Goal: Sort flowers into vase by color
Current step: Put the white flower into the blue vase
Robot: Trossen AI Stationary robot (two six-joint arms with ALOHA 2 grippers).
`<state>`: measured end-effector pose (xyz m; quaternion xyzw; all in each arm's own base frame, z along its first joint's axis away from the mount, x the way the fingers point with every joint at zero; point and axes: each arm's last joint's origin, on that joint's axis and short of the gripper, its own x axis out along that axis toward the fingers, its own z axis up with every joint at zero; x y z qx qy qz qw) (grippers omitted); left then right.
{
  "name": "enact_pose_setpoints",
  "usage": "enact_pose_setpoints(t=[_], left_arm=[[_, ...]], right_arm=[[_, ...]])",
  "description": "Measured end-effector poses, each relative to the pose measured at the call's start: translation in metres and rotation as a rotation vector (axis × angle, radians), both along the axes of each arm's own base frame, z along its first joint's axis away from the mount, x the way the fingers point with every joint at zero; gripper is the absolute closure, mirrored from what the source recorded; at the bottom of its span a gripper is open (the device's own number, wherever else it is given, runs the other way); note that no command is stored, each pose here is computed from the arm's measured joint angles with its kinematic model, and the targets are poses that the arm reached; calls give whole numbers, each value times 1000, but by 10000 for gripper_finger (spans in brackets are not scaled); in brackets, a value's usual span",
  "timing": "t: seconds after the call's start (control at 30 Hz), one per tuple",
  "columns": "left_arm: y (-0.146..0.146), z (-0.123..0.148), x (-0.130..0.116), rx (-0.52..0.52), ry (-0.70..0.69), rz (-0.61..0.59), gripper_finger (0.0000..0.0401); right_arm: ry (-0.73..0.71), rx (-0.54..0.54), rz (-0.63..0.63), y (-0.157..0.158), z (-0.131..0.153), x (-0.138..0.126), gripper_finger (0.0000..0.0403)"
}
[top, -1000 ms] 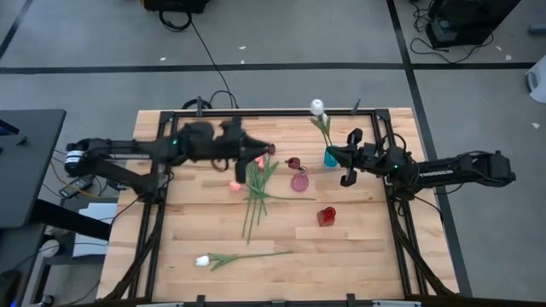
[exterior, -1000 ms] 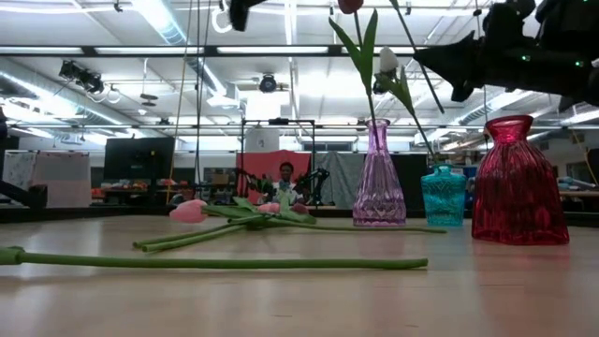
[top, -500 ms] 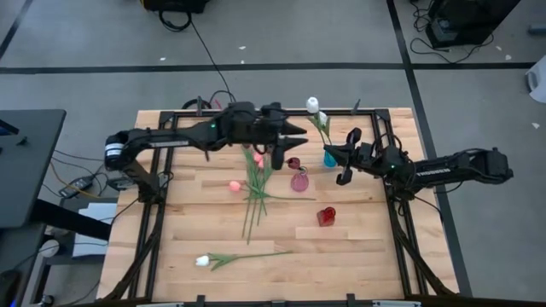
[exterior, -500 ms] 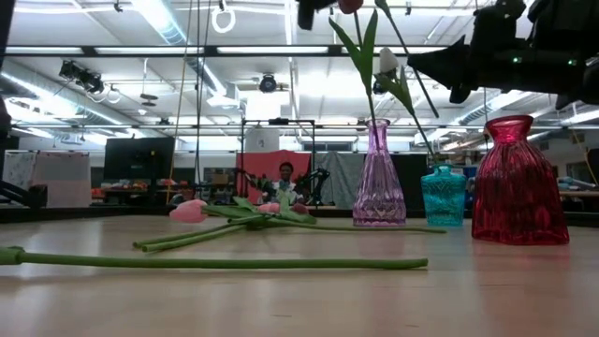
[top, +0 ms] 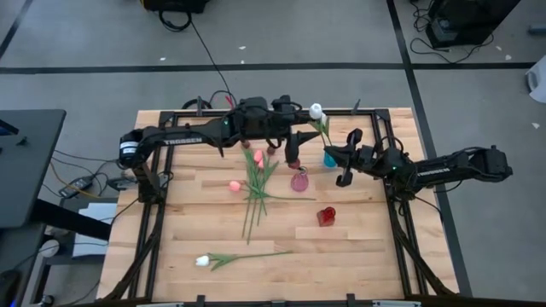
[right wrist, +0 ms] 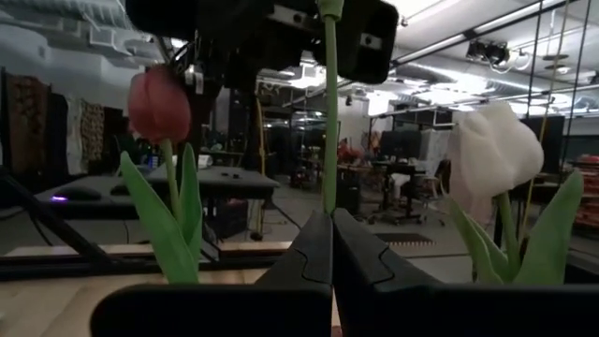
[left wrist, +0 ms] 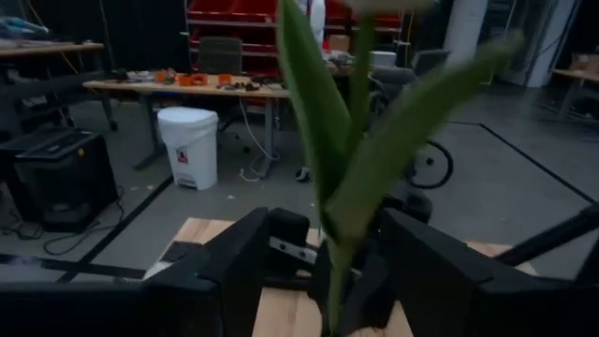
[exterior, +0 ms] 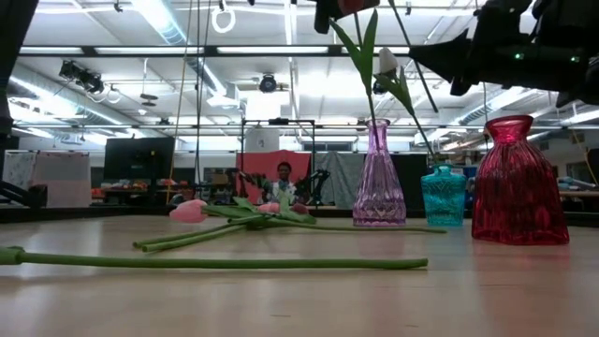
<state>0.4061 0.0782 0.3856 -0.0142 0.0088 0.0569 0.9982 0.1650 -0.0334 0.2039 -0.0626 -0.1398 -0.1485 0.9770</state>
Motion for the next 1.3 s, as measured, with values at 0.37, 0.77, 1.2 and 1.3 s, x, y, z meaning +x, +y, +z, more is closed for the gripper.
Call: enact_pose_setpoints(t=[0.37,0.77,1.2,1.3], left_arm=[[6,8,1,5,-27,51,187],[9,-9,15,-4,-15,14,229],[4,8,-1,-4,-6,-56,233],[1,21,-15,17,3,-56,233]], right_arm=[[15,-3,35,1,-1,1,378],[73,18,20,0,-8,4,354],[188,122,41,0,-22,6,326],[211,132,43,0,-25,6,320]])
